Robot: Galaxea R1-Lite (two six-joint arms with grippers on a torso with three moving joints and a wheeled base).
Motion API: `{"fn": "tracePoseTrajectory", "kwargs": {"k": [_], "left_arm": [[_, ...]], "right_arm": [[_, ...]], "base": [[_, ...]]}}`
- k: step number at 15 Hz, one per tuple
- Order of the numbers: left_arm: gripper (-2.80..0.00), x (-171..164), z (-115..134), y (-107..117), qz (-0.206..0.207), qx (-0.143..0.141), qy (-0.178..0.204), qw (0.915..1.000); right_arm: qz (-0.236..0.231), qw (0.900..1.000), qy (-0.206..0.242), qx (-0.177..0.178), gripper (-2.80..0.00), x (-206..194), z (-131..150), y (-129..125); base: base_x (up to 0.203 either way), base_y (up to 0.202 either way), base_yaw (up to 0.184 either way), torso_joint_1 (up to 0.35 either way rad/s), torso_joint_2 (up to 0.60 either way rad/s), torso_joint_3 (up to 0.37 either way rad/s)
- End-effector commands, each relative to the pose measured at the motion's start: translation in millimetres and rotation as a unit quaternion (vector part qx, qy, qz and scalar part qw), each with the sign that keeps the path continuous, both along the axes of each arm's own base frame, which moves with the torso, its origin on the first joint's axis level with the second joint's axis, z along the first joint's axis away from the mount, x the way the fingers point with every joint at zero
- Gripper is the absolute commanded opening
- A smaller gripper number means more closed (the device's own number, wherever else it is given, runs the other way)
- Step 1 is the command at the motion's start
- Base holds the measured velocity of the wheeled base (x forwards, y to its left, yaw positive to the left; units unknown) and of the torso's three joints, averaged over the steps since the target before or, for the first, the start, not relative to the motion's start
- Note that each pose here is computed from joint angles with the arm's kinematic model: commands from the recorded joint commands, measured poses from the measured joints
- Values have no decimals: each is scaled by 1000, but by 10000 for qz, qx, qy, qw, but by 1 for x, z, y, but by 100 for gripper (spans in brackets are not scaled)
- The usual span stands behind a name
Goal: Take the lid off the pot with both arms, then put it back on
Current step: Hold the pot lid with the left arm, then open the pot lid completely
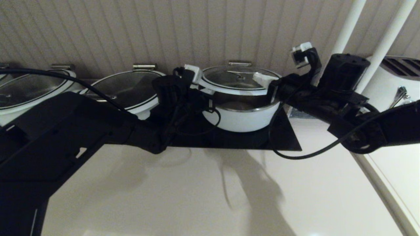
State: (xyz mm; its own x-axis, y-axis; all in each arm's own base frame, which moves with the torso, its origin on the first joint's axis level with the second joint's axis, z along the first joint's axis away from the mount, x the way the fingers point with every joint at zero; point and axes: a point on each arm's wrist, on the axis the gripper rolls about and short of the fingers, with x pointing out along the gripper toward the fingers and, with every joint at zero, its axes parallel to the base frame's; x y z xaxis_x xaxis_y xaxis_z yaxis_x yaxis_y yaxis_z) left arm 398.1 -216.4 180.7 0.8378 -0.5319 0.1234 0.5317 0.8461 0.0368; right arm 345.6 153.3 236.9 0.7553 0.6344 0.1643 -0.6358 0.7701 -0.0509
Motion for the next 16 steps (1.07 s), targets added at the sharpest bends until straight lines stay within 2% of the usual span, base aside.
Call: {"fn": "tracePoseTrajectory", "kwargs": {"k": [1,5,9,16], "left_arm": [[-280,-1,2,0,-7,-13,-47,10000],[-280,0,0,-1,-4,38,-52,10000],[-280,4,1,-2,4,8,-119,9999],[-280,8,0,-4,4,8,-124,9999]], "right_arm": [[15,10000,1,-1,-280,-14,4,-6],[216,9996,147,-78,-280,-43,2,-17],[352,9983,411,-200,-280,-60,-12,-23],[348,9950,865,-353,-280,-48,-51,-18]], "base": [[0,0,0,0,0,0],[0,0,0,0,0,0],[0,0,0,0,0,0],[0,0,0,0,0,0]]}}
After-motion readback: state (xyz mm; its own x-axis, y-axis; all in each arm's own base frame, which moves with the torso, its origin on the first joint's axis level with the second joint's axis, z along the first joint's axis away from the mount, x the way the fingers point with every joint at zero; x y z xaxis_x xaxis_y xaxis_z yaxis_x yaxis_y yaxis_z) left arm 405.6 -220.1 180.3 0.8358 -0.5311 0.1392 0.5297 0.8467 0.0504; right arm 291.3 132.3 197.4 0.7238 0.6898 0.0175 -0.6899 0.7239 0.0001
